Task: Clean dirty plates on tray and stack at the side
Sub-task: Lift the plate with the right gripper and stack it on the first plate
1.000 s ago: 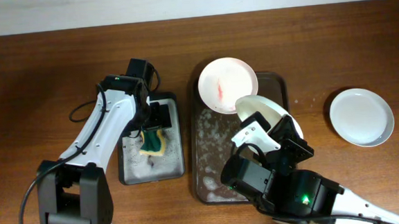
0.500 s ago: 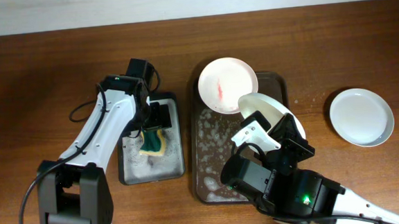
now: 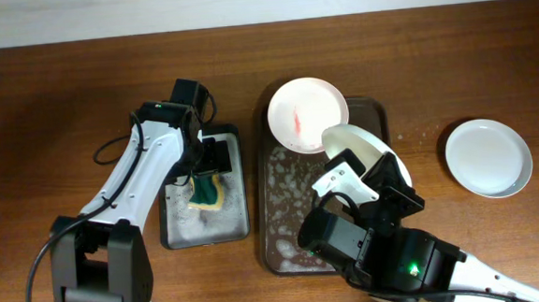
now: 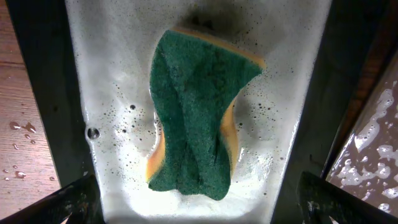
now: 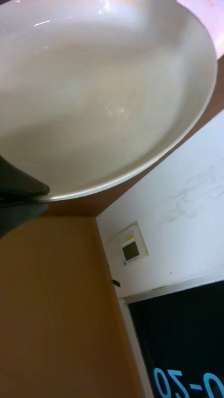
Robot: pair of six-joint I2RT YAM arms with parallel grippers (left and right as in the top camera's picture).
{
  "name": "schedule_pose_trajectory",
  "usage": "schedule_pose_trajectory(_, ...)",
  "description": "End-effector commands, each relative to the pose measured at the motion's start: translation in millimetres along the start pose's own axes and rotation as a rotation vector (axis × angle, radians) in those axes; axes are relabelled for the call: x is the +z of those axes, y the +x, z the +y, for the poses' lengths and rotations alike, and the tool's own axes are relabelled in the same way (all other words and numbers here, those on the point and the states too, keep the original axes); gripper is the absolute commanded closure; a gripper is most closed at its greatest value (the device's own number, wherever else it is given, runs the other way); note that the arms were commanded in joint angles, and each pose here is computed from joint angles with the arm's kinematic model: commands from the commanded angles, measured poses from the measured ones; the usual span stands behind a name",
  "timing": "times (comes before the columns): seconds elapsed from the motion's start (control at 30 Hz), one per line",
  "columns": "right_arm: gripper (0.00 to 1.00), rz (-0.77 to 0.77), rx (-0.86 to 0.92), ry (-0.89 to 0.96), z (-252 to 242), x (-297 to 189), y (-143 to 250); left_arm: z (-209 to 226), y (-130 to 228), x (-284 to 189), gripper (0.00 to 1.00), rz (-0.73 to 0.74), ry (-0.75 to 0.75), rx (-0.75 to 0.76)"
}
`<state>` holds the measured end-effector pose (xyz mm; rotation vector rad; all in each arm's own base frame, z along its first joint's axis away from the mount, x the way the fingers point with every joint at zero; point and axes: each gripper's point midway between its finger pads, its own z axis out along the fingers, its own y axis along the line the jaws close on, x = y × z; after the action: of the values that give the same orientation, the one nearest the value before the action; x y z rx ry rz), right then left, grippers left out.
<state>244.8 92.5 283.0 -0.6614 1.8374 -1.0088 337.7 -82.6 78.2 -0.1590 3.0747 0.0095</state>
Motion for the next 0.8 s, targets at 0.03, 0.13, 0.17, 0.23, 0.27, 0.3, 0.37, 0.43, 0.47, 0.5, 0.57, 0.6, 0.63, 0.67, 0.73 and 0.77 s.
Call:
schedule_pose_trajectory(0.03,0.96,0.017,0.054,0.114,-30.0,1.5,-0.3,0.9,1.5,-0.3,0.00,0.003,0.010,0.006)
schedule_pose_trajectory(0.13,0.96,0.016,0.046,0.036,-18.1,5.5,-3.9,0.9,1.5,-0.3,0.00,0.003,0.010,0.006)
schedule_pose_trajectory(0.17,0.96,0.019,0.147,0.045,-20.7,8.0,-4.8,0.9,1.5,-0.3,0.00,0.003,0.010,0.006)
schedule_pose_trajectory(0.23,0.96,0.003,0.073,-0.077,2.5,7.1,-10.0,0.9,1.5,-0.3,0.00,0.003,0.010,0.006)
schedule_pose_trajectory(0.27,0.96,0.029,0.153,0.023,-14.3,12.0,-5.8,0.9,1.5,-0.3,0.01,0.003,0.010,0.006)
schedule_pose_trajectory(0.3,0.96,0.016,0.185,-0.087,3.4,12.8,-11.6,0.9,1.5,-0.3,0.00,0.003,0.010,0.006)
schedule_pose_trajectory(0.37,0.96,0.054,0.233,-0.138,12.7,17.2,-4.1,0.9,1.5,-0.3,0.01,0.003,0.010,0.006)
schedule_pose_trajectory(0.43,0.96,0.148,0.456,-0.224,23.6,31.0,8.4,0.9,1.5,-0.3,0.01,0.003,0.010,0.006)
schedule_pose_trajectory(0.47,0.96,0.207,0.534,-0.323,36.1,38.0,14.4,0.9,1.5,-0.3,0.00,0.003,0.010,0.006)
schedule_pose_trajectory(0.5,0.96,0.270,0.606,-0.412,44.6,46.5,22.3,0.9,1.5,-0.3,0.00,0.003,0.010,0.006)
schedule_pose_trajectory(0.57,0.96,0.368,0.738,-0.477,41.9,66.0,41.4,0.9,1.5,-0.3,0.00,0.003,0.010,0.006)
schedule_pose_trajectory(0.6,0.96,0.407,0.802,-0.496,38.3,74.5,51.3,0.9,1.5,-0.3,0.01,0.003,0.010,0.006)
schedule_pose_trajectory(0.63,0.96,0.450,0.892,-0.512,30.1,86.8,65.5,0.9,1.5,-0.3,0.01,0.003,0.010,0.006)
schedule_pose_trajectory(0.67,0.96,0.472,0.974,-0.520,19.9,98.6,78.8,0.9,1.5,-0.3,0.01,0.003,0.010,0.006)
schedule_pose_trajectory(0.73,0.96,0.508,1.202,-0.472,-12.6,126.3,118.1,0.9,1.5,-0.3,0.00,0.003,0.010,0.006)
schedule_pose_trajectory(0.77,0.96,0.518,1.251,-0.446,-21.2,133.4,130.7,0.9,1.5,-0.3,0.00,0.003,0.010,0.006)
